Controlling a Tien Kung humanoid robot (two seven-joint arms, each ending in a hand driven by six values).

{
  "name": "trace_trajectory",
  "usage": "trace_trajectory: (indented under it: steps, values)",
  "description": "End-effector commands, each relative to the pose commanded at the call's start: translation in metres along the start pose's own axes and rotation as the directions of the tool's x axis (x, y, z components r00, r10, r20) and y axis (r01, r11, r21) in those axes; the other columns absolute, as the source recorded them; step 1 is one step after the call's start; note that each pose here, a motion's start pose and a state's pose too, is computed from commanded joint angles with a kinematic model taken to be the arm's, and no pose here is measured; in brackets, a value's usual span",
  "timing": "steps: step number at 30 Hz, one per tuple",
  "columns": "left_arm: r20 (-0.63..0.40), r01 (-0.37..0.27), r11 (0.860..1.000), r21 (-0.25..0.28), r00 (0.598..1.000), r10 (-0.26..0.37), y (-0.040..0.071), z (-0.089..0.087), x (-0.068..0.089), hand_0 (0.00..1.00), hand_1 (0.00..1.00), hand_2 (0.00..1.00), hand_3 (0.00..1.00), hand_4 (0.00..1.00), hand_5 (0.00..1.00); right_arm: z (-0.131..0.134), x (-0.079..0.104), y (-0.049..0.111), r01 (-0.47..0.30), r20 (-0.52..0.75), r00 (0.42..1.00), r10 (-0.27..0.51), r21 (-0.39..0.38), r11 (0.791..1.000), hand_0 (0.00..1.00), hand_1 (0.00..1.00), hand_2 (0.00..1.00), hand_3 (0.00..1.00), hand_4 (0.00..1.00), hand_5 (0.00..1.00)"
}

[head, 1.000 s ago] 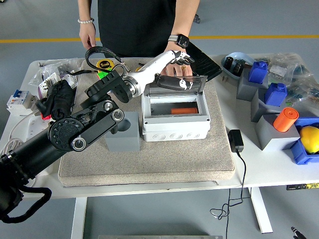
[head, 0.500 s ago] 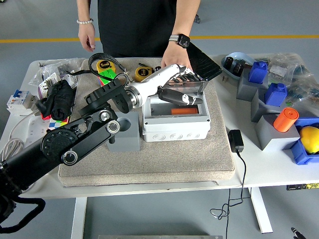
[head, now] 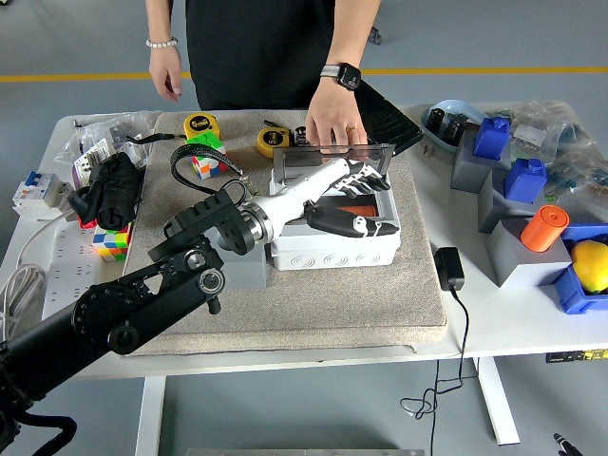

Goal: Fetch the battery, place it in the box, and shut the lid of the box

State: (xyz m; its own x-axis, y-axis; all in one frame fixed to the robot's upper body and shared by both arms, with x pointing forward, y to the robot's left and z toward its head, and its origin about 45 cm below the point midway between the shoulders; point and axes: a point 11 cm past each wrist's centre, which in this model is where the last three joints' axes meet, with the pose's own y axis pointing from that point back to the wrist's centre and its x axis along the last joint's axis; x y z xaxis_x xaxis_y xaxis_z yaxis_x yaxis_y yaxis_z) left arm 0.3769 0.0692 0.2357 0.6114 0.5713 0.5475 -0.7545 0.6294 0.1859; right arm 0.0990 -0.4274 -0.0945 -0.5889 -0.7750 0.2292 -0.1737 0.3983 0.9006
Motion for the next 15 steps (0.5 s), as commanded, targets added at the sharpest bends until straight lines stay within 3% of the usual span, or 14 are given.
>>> trace_trajectory:
  steps: [7, 11, 15]
  values:
    - [-0.019, -0.115, 0.986, -0.12, 0.993, 0.113, -0.001, 0.031, 0.037, 0.689, 0.746, 0.733, 0.68, 0.952, 0.377, 0.001, 0.001, 0.0, -0.002, -0.002, 1.0, 0.002, -0.002, 1.0, 0.665, 0.637, 0.632, 0.531, 0.865, 0.411]
    - [0.009, -0.145, 0.982, -0.12, 0.989, 0.147, -0.009, 0.036, 0.052, 0.689, 0.746, 0.733, 0.68, 0.952, 0.377, 0.001, 0.001, 0.0, -0.002, -0.003, 1.0, 0.002, -0.003, 1.0, 0.665, 0.637, 0.632, 0.531, 0.865, 0.411]
    - [0.062, -0.142, 0.987, -0.068, 0.987, 0.147, -0.021, 0.026, 0.056, 0.744, 0.78, 0.76, 0.728, 0.95, 0.376, 0.0, 0.0, 0.0, -0.002, -0.002, 1.0, 0.002, 0.0, 1.0, 0.663, 0.637, 0.631, 0.532, 0.865, 0.411]
